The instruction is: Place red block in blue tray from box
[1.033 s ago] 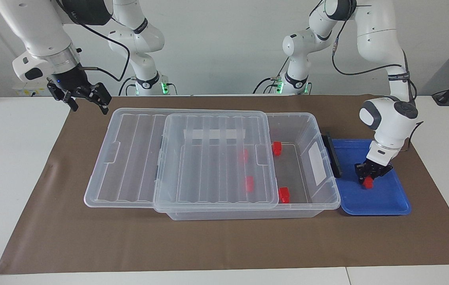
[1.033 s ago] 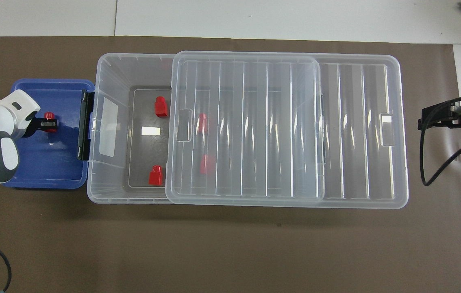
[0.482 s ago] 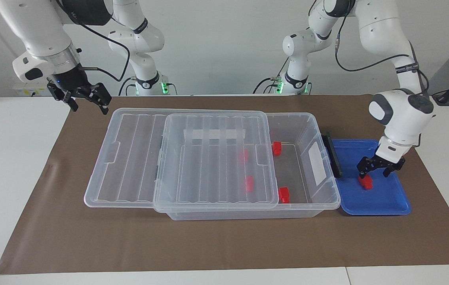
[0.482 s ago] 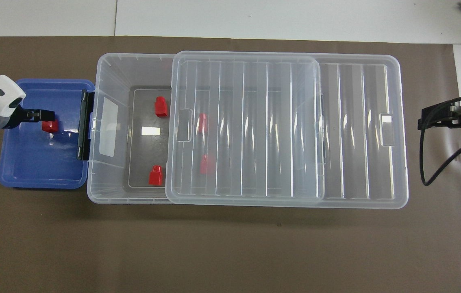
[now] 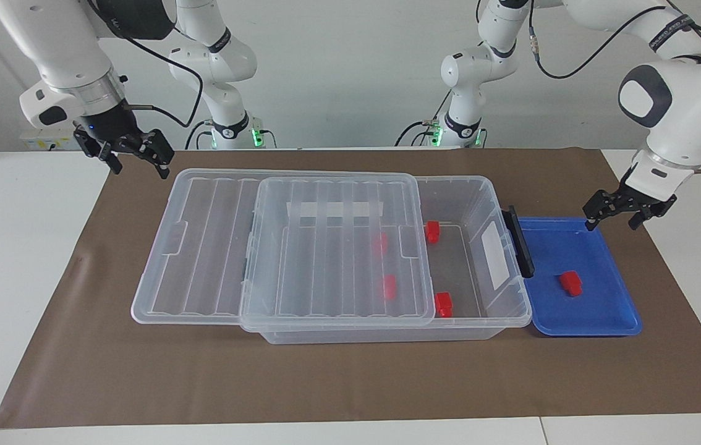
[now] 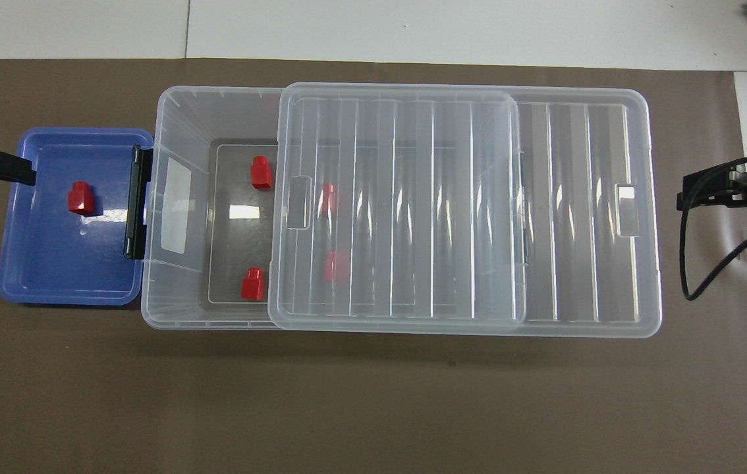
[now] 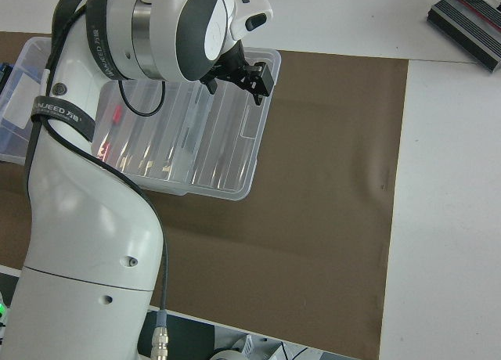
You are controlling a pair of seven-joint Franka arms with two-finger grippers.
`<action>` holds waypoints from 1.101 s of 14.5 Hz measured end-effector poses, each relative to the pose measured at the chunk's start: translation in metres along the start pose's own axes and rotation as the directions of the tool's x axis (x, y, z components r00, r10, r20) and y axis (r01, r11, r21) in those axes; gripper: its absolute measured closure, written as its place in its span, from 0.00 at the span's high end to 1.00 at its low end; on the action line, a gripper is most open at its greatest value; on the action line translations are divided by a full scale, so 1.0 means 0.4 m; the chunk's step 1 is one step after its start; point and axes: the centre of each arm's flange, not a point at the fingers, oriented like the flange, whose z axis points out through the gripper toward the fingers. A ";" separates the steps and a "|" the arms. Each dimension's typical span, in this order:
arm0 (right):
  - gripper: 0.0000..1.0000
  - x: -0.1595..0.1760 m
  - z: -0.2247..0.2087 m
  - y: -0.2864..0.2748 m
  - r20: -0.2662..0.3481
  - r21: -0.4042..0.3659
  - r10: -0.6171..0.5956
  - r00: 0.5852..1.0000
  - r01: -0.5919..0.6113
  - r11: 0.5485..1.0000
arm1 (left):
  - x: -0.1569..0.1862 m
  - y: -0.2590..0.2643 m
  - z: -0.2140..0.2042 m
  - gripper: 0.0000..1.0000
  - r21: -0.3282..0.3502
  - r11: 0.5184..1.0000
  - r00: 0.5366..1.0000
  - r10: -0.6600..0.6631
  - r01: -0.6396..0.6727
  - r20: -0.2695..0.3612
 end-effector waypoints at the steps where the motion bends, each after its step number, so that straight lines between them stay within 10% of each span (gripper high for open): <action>1: 1.00 0.000 0.001 0.000 0.001 0.000 0.000 1.000 0.000 1.000 | 0.003 0.027 -0.005 1.00 -0.001 1.000 1.000 0.017 -0.017 -0.001; 13: 1.00 0.001 0.014 0.003 0.011 -0.002 -0.005 1.000 0.005 1.000 | -0.042 0.213 -0.200 1.00 -0.008 0.997 0.995 0.077 -0.077 0.068; 16: 0.86 0.009 0.021 0.026 0.001 0.000 -0.046 0.999 0.046 0.999 | -0.053 0.261 -0.238 1.00 -0.016 0.994 0.991 0.107 -0.106 0.085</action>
